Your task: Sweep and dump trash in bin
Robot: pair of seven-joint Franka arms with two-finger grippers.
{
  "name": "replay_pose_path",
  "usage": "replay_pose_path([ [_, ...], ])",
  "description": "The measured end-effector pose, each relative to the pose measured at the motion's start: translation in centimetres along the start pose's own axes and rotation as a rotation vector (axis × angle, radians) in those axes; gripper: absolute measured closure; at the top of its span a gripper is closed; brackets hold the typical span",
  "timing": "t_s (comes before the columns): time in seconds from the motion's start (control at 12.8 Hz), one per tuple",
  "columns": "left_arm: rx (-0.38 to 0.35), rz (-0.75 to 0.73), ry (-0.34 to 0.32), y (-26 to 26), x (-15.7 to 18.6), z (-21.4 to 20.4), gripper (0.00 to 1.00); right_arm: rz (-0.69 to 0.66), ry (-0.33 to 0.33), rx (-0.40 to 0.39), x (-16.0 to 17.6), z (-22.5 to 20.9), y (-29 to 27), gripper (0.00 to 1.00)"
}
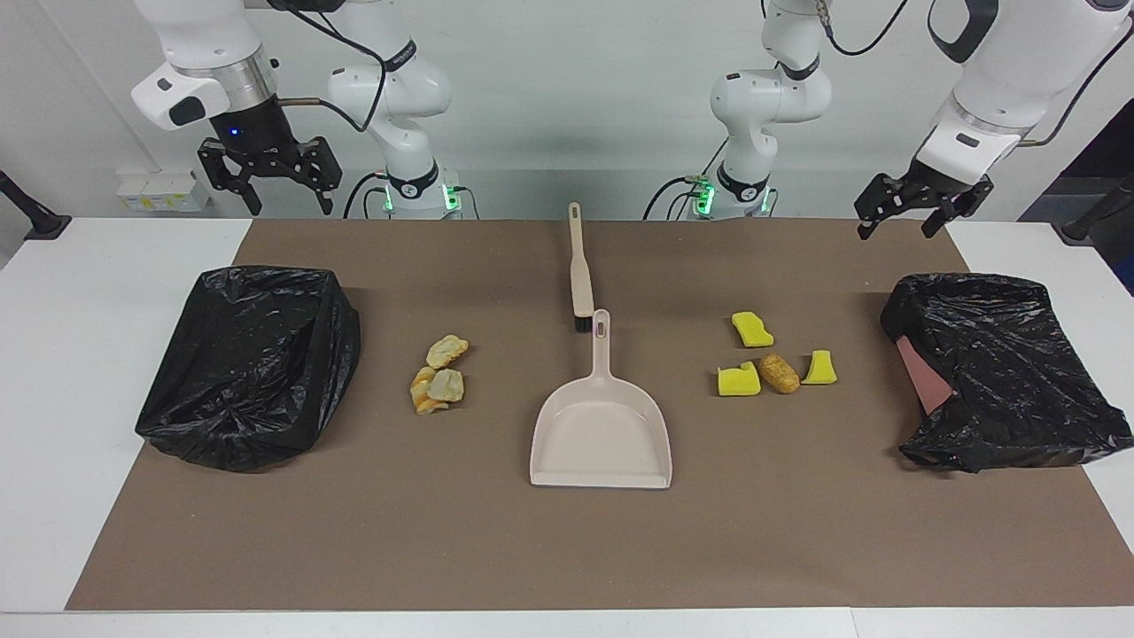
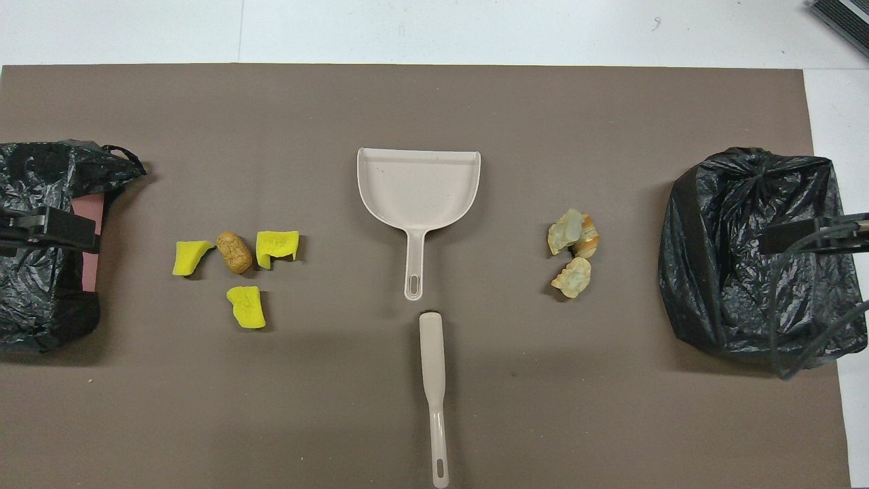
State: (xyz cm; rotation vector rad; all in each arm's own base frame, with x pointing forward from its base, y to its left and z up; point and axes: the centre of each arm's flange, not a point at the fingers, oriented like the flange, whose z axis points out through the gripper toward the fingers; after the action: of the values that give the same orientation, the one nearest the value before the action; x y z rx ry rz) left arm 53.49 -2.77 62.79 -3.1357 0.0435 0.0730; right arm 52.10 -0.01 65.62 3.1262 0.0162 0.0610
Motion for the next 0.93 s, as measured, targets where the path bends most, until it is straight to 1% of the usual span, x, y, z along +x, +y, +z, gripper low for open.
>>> replay_pose_path([
  [0.62,-0.001,0.010,-0.003,0.5,0.0,0.1,0.00,-0.006,0.000,0.000,0.0,0.0,-0.3,0.00],
  [0.93,-0.023,0.032,-0.017,1.9,0.0,0.9,0.00,-0.006,0.000,0.000,0.0,0.0,-0.3,0.00],
])
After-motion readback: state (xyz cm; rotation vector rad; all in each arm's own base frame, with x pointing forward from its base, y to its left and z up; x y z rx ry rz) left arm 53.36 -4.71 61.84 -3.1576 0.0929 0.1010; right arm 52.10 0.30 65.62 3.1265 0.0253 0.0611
